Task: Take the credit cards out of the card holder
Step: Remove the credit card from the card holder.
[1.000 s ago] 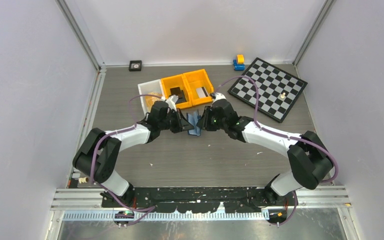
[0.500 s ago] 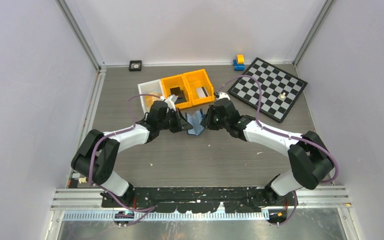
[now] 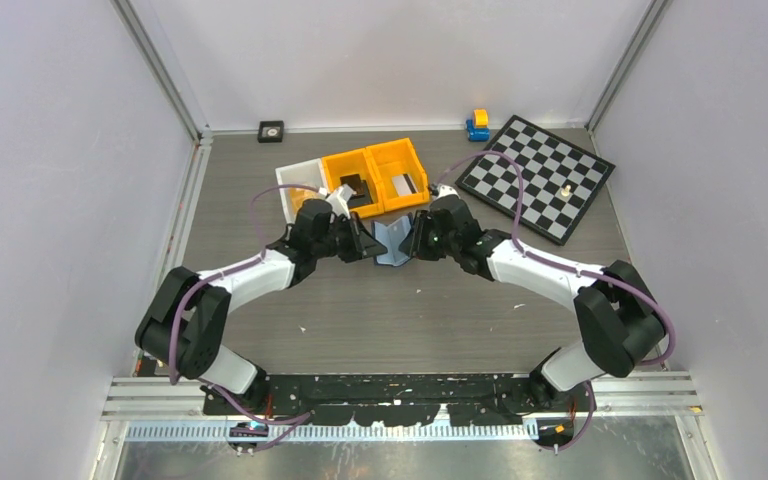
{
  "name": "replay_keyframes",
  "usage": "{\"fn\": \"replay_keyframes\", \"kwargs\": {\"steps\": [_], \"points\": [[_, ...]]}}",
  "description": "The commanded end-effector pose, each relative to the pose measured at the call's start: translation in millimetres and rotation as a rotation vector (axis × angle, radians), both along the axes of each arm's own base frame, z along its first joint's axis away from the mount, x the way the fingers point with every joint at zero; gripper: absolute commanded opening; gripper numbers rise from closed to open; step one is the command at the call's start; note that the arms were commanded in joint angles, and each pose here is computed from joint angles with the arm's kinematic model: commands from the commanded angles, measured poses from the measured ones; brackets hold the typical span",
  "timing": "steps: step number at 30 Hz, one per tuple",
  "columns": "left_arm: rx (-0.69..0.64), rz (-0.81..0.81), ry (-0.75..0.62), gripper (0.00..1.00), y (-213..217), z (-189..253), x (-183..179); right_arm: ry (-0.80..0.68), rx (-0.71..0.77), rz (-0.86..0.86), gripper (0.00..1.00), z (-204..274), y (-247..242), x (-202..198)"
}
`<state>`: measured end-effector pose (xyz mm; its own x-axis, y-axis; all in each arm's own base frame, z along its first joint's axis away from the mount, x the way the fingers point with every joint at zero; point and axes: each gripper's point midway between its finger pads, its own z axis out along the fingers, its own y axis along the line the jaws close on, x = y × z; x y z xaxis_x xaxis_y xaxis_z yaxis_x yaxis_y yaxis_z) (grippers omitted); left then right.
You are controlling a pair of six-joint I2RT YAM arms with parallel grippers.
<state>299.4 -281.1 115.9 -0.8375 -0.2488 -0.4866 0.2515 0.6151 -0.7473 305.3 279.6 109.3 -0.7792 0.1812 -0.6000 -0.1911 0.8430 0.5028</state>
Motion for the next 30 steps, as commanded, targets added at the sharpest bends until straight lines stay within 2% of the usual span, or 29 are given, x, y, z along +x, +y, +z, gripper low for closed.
{"fn": "replay_keyframes", "kwargs": {"steps": [1, 3, 5, 7, 10, 14, 19, 24, 27, 30], "points": [[-0.095, -0.007, -0.121, 0.0, -3, 44, 9, -0.064, 0.154, 0.027, 0.24, 32, 11, 6], [-0.116, 0.006, -0.114, 0.0, 1, 45, 10, -0.072, 0.197, 0.008, 0.18, 37, 6, 9], [-0.142, 0.022, -0.111, 0.05, 5, 46, 14, -0.075, 0.271, -0.006, 0.15, 45, 1, 11], [-0.163, 0.028, -0.11, 0.19, 7, 47, 15, -0.085, 0.343, -0.002, 0.14, 52, -2, 11], [-0.181, 0.02, -0.105, 0.46, 5, 46, 14, -0.119, 0.411, 0.015, 0.11, 67, -4, 9], [-0.214, -0.016, -0.098, 0.63, -2, 44, 12, -0.15, 0.457, 0.051, 0.11, 79, -2, 3], [-0.233, -0.05, -0.108, 0.75, -10, 46, 10, -0.158, 0.49, 0.079, 0.1, 84, 3, 0], [-0.209, -0.068, -0.115, 0.81, -14, 44, 7, -0.156, 0.487, 0.086, 0.1, 84, 4, -1], [-0.184, -0.072, -0.114, 0.81, -16, 42, 7, -0.162, 0.498, 0.097, 0.1, 87, 5, -3], [-0.187, -0.079, -0.104, 0.72, -19, 40, 7, -0.171, 0.539, 0.119, 0.11, 93, 9, -7]]}}
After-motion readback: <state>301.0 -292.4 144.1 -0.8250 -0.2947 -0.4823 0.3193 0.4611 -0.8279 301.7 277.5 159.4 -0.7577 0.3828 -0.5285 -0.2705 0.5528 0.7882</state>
